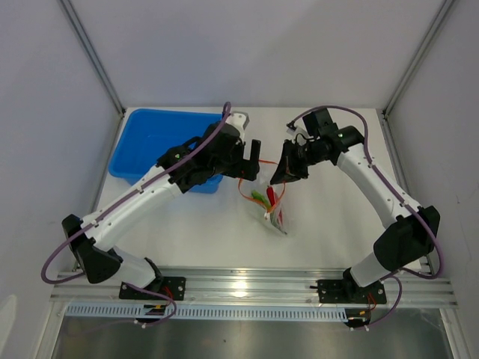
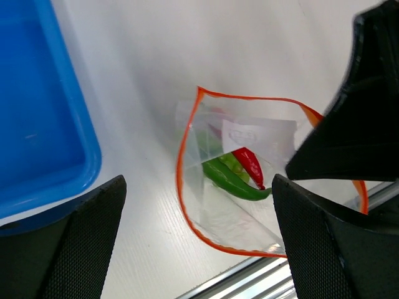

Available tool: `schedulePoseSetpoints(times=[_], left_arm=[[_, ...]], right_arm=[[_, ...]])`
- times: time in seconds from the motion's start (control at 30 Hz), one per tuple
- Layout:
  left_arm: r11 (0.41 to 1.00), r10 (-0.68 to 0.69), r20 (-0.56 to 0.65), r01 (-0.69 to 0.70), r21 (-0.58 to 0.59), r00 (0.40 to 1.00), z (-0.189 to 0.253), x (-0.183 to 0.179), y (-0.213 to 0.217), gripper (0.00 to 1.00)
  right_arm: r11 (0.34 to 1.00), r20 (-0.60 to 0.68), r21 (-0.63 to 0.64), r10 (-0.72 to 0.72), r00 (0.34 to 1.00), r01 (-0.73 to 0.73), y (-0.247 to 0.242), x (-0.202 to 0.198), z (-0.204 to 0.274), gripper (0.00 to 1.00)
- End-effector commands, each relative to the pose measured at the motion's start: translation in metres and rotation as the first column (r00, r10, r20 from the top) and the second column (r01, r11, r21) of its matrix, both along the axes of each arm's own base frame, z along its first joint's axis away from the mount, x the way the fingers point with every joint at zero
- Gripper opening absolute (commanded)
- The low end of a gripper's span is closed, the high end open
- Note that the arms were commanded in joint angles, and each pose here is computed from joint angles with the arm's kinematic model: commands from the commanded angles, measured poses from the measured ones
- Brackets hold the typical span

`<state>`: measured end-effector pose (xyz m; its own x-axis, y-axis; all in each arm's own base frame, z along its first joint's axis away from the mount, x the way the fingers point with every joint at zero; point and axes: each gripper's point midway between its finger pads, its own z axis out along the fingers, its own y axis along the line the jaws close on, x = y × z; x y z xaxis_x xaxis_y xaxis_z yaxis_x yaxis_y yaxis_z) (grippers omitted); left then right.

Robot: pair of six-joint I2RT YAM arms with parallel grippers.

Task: Place the food in the zip-top bag and seal the zipper
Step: Place the fake vegetable in the zipper food storage bag, then zip the zipper food storage bag at the center of the board.

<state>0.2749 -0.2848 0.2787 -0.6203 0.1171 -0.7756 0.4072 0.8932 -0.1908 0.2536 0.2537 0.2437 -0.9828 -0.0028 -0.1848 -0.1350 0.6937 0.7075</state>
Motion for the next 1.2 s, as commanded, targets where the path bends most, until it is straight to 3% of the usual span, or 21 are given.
schedulePoseSetpoints(times=[0.0, 0.27, 0.57, 0.7, 0.8, 0.83, 0.87, 0.9, 0.97, 1.03, 1.07, 1.17], left_arm=[[0.998, 0.03, 0.012, -0.029, -0.058, 0.999, 0.019, 0.003, 0.021, 0.97], [0.989, -0.102, -0.128, 0.087, -0.122, 0.987, -0.019, -0.006, 0.008, 0.9], [0.94, -0.306, -0.262, 0.246, -0.238, 0.915, -0.033, -0.007, -0.035, 0.86], [0.941, -0.312, -0.318, 0.245, -0.234, 0.895, -0.044, -0.005, -0.041, 0.83], [0.942, -0.313, -0.346, 0.243, -0.231, 0.885, -0.053, -0.002, -0.045, 0.71], [0.944, -0.31, -0.357, 0.24, -0.227, 0.881, -0.057, 0.0, -0.046, 0.55], [0.945, -0.306, -0.363, 0.235, -0.228, 0.88, -0.056, 0.002, -0.045, 0.5], [0.946, -0.306, -0.375, 0.233, -0.226, 0.875, -0.058, 0.001, -0.045, 0.38], [0.951, -0.291, -0.386, 0.221, -0.215, 0.875, -0.06, 0.006, -0.044, 0.26], [0.956, -0.279, -0.401, 0.212, -0.203, 0.872, -0.063, 0.006, -0.041, 0.05], [0.961, -0.263, -0.403, 0.199, -0.194, 0.876, -0.064, 0.009, -0.037, 0.01], [0.972, -0.218, -0.416, 0.156, -0.178, 0.883, -0.062, 0.012, -0.028, 0.01]], right_arm=[[0.999, 0.056, 0.008, 0.031, 0.998, -0.032, -0.004, -0.01, 0.012, 0.0], [0.997, 0.078, 0.006, 0.07, 0.995, -0.071, -0.005, -0.016, 0.011, 0.0], [0.991, 0.088, 0.017, 0.129, 0.988, -0.131, -0.004, -0.029, 0.001, 0.0], [0.989, 0.109, 0.018, 0.145, 0.983, -0.148, -0.004, -0.03, 0.004, 0.0], [0.988, 0.113, 0.011, 0.152, 0.982, -0.155, -0.005, -0.03, 0.003, 0.0], [0.987, 0.112, 0.005, 0.156, 0.981, -0.158, -0.006, -0.031, 0.002, 0.0], [0.987, 0.109, 0.0, 0.16, 0.981, -0.161, -0.006, -0.031, 0.001, 0.0], [0.987, 0.108, -0.01, 0.159, 0.981, -0.158, -0.008, -0.031, -0.001, 0.0], [0.986, 0.114, -0.028, 0.164, 0.98, -0.162, -0.01, -0.032, -0.003, 0.01], [0.987, 0.124, -0.048, 0.161, 0.979, -0.156, -0.014, -0.031, -0.005, 0.02], [0.986, 0.122, -0.056, 0.161, 0.979, -0.155, -0.015, -0.031, -0.006, 0.02], [0.984, 0.12, -0.092, 0.16, 0.98, -0.15, -0.02, -0.031, -0.008, 0.15]])
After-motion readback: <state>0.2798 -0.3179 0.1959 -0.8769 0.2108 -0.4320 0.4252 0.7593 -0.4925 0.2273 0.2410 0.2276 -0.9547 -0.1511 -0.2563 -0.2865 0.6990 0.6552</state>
